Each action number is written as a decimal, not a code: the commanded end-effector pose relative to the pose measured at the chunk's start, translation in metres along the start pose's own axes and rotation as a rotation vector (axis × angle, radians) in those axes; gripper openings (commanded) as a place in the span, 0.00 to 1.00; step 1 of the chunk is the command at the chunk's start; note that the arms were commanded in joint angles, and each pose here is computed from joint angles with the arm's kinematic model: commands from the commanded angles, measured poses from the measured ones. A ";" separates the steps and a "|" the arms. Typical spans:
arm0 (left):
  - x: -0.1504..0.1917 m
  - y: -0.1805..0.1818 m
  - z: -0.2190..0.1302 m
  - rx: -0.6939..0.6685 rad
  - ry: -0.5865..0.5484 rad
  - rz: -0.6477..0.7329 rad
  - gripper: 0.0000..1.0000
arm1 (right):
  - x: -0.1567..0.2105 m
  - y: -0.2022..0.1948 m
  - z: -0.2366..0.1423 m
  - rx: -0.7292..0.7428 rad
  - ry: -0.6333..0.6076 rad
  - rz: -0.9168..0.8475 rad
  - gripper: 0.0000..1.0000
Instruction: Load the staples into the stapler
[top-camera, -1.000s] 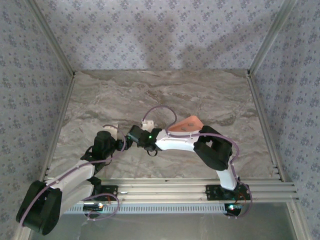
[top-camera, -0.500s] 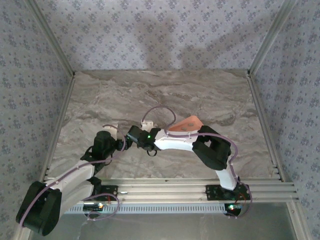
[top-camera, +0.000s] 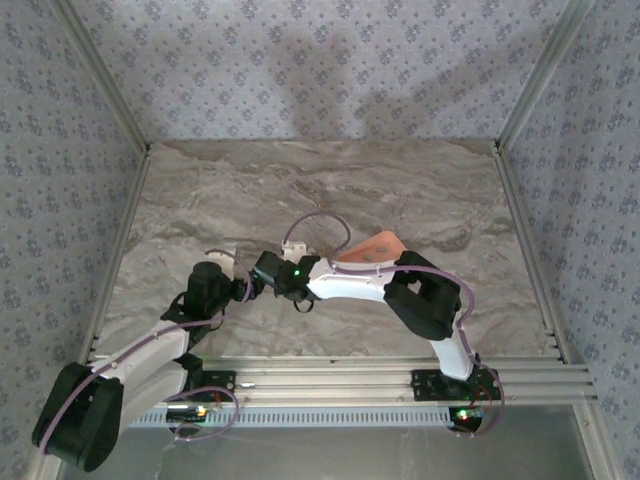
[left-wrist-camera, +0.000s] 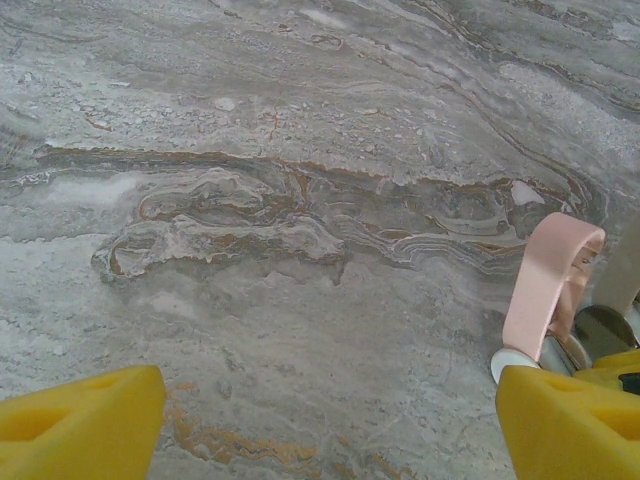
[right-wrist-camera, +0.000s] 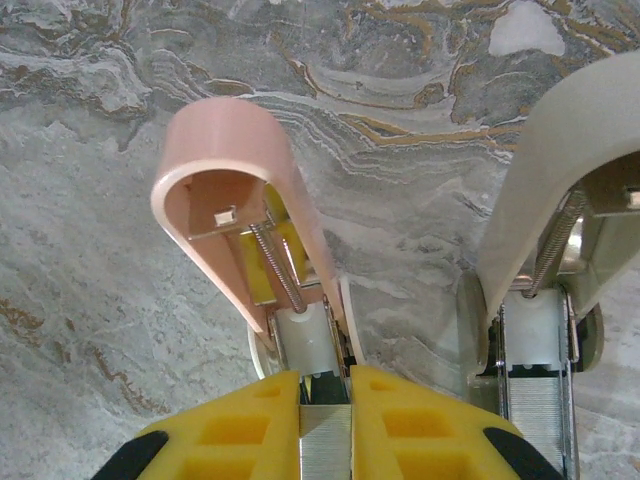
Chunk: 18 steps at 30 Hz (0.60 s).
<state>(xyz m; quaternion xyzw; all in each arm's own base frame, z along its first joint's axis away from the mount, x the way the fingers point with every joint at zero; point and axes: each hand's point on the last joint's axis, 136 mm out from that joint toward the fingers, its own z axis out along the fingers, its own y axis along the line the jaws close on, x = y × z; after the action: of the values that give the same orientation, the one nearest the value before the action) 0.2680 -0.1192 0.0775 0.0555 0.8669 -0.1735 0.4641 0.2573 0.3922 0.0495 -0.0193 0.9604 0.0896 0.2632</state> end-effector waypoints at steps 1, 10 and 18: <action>-0.007 0.000 -0.002 -0.004 -0.037 -0.006 0.86 | -0.004 -0.003 -0.002 0.039 -0.019 -0.041 0.17; -0.007 0.000 -0.002 -0.005 -0.037 -0.006 0.86 | -0.015 0.005 -0.015 0.023 -0.081 -0.127 0.17; -0.007 0.001 -0.002 -0.008 -0.036 -0.007 0.86 | -0.014 0.005 -0.014 0.019 -0.082 -0.178 0.17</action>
<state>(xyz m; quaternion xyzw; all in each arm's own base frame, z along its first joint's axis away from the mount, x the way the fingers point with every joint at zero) 0.2682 -0.1188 0.0775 0.0551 0.8669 -0.1724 0.4644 0.2572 0.3926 0.0536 -0.0880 0.9511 0.0593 0.2901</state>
